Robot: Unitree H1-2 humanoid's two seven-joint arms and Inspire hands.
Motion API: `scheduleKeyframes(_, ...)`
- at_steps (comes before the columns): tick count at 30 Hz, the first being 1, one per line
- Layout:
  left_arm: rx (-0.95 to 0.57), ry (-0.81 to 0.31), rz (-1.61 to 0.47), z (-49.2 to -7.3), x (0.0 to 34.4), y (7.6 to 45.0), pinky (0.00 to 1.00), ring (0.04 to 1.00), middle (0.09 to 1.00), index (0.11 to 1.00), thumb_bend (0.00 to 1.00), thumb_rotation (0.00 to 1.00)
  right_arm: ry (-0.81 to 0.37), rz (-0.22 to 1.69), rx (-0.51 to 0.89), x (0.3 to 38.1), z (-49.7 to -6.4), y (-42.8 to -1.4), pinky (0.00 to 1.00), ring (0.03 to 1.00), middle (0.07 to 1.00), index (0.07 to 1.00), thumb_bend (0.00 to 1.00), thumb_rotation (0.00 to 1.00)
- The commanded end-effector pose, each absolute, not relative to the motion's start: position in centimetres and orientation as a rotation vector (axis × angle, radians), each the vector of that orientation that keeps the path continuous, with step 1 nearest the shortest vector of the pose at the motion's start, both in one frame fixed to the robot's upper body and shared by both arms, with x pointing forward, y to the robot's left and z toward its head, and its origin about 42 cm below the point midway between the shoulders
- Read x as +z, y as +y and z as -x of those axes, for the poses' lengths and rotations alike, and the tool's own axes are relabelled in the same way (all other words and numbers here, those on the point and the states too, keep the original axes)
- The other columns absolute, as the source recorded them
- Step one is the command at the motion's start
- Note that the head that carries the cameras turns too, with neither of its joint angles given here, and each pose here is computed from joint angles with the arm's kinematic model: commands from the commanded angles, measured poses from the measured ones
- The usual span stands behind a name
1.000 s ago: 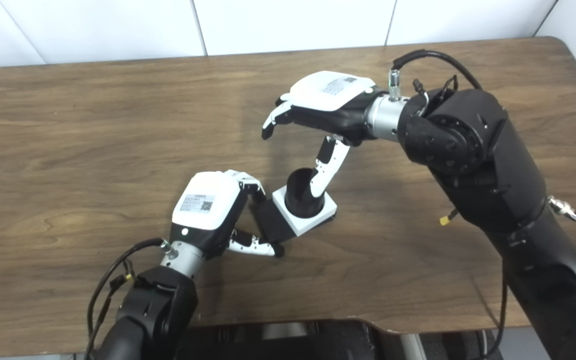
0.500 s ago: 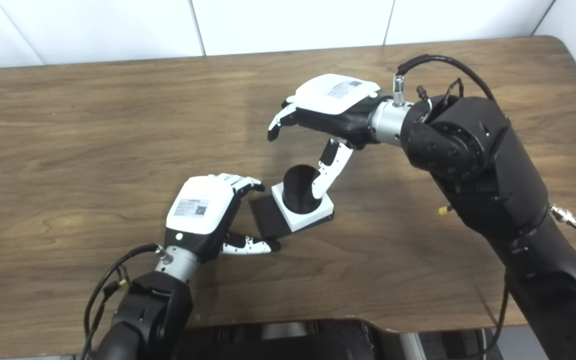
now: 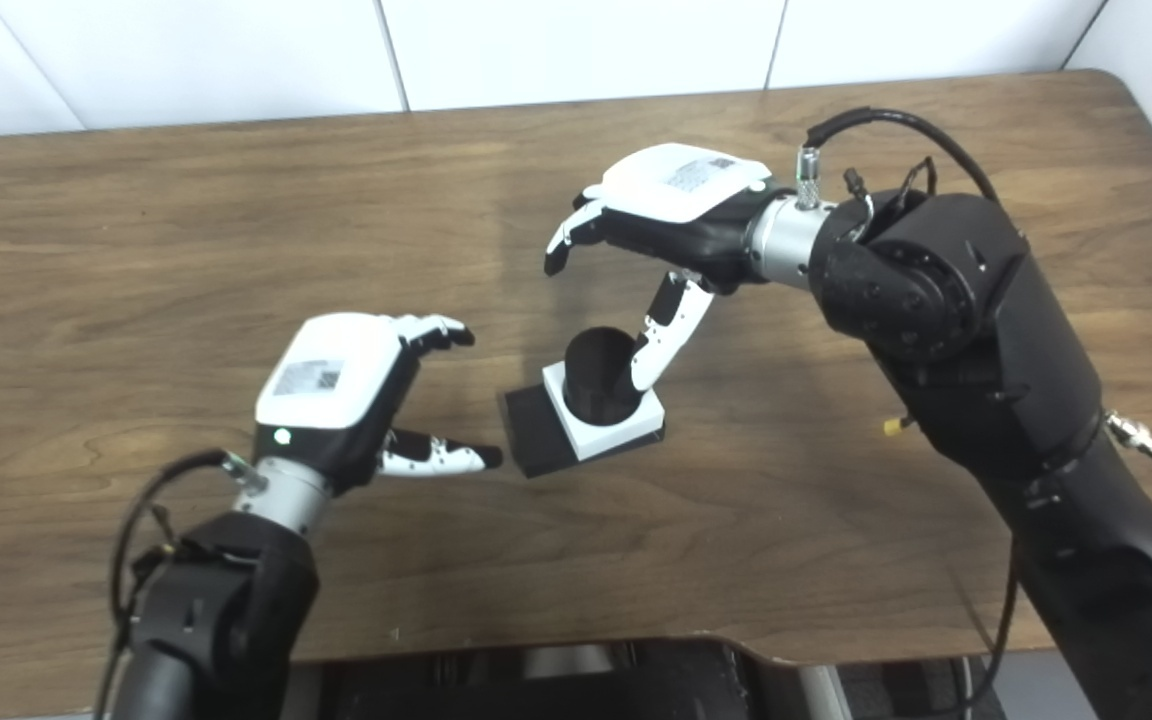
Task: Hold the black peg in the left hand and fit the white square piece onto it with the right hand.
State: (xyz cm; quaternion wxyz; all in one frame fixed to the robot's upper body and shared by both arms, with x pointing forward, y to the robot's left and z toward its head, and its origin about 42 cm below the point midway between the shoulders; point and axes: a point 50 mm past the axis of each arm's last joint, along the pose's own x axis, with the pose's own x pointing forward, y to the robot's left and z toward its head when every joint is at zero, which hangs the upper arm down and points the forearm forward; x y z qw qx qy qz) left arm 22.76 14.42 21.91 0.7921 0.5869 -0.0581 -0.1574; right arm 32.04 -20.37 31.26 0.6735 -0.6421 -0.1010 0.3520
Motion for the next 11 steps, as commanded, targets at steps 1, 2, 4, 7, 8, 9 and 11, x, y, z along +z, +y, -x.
scheduleKeyframes(1,-0.315,-0.172,-1.249,-23.0,24.6,14.3,0.71,0.782,0.782,0.777,0.85,0.4,-0.286,1.465,0.712,32.9,-32.6,-21.0,0.93,0.94,0.862,0.787,1.0,0.43)
scheduleKeyframes(2,-0.319,-0.166,-1.248,-22.9,25.0,14.5,0.71,0.783,0.785,0.782,0.85,0.4,-0.289,1.471,0.711,32.9,-32.7,-21.1,0.92,0.939,0.861,0.787,1.0,0.44)
scheduleKeyframes(4,-0.322,-0.157,-1.246,-22.9,25.8,14.8,0.69,0.783,0.795,0.787,0.84,0.35,-0.29,1.488,0.706,32.8,-32.9,-21.3,0.92,0.939,0.861,0.788,1.0,0.45)
scheduleKeyframes(7,-0.32,-0.137,-1.241,-23.2,26.5,15.3,0.68,0.794,0.812,0.791,0.84,0.31,-0.284,1.495,0.7,32.7,-33.0,-21.7,0.92,0.943,0.862,0.789,0.99,0.45)
scheduleKeyframes(8,-0.319,-0.129,-1.233,-23.3,26.7,15.6,0.68,0.797,0.815,0.793,0.84,0.32,-0.273,1.495,0.697,32.7,-33.1,-22.0,0.92,0.944,0.862,0.79,0.99,0.45)
scheduleKeyframes(9,-0.321,-0.119,-1.222,-23.5,26.9,15.9,0.68,0.802,0.82,0.798,0.83,0.31,-0.256,1.492,0.694,32.8,-33.1,-22.3,0.92,0.947,0.865,0.795,0.99,0.45)
scheduleKeyframes(11,-0.331,-0.101,-1.182,-23.8,27.2,16.6,0.67,0.814,0.833,0.814,0.83,0.31,-0.207,1.465,0.695,32.9,-33.2,-22.8,0.92,0.955,0.875,0.806,0.99,0.46)
